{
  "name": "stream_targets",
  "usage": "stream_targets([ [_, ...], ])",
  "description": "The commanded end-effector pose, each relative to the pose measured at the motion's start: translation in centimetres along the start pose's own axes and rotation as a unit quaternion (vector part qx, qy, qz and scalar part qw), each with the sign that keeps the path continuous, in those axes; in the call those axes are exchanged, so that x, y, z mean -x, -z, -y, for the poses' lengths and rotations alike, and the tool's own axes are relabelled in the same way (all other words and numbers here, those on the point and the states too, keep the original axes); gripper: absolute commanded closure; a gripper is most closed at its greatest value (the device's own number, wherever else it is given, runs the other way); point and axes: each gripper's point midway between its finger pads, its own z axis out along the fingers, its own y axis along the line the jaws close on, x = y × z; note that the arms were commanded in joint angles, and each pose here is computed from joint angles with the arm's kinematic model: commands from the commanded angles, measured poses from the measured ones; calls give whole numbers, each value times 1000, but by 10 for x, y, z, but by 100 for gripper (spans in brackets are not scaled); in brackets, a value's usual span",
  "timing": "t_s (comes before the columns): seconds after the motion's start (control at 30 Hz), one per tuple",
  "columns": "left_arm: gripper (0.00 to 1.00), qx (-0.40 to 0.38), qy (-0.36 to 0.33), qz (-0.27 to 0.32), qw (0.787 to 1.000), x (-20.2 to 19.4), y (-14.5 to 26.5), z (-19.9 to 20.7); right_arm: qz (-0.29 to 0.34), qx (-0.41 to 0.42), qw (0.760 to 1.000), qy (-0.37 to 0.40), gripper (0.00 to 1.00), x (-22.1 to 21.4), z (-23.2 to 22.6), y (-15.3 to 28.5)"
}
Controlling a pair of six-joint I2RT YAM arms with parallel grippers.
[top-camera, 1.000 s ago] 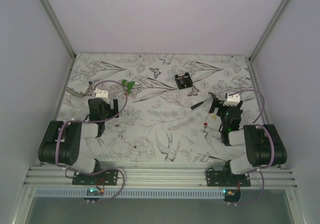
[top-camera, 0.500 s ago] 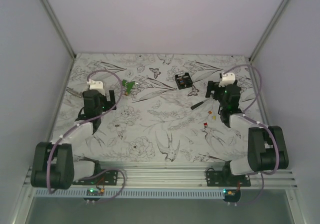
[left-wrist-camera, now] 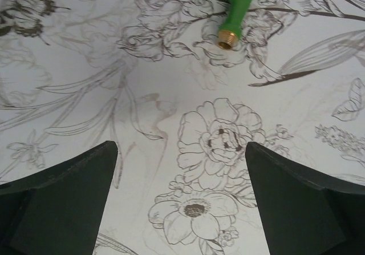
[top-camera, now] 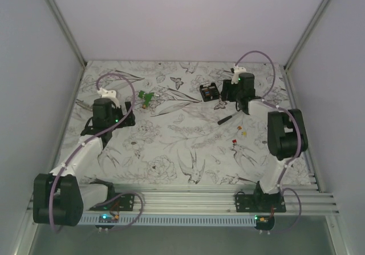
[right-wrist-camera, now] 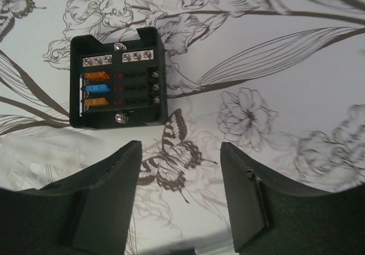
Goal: Snap on the fuse box
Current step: Pick up the fuse box base from the center of the board.
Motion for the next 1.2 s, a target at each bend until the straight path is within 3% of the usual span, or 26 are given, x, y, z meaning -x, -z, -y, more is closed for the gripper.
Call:
stream_targets([
  [0.0, 0, -52, 19, -36, 998, -3, 0, 20, -28, 35, 999, -2, 40, 1, -26, -23],
  [0.43, 0, -90, 23, -75, 993, -8, -1, 34, -56, 17, 998, 7, 60, -1, -30, -66],
  [1.17, 0, -113, 20, -84, 990, -10, 2, 42, -85, -11, 996, -16, 73, -9, -22, -84],
])
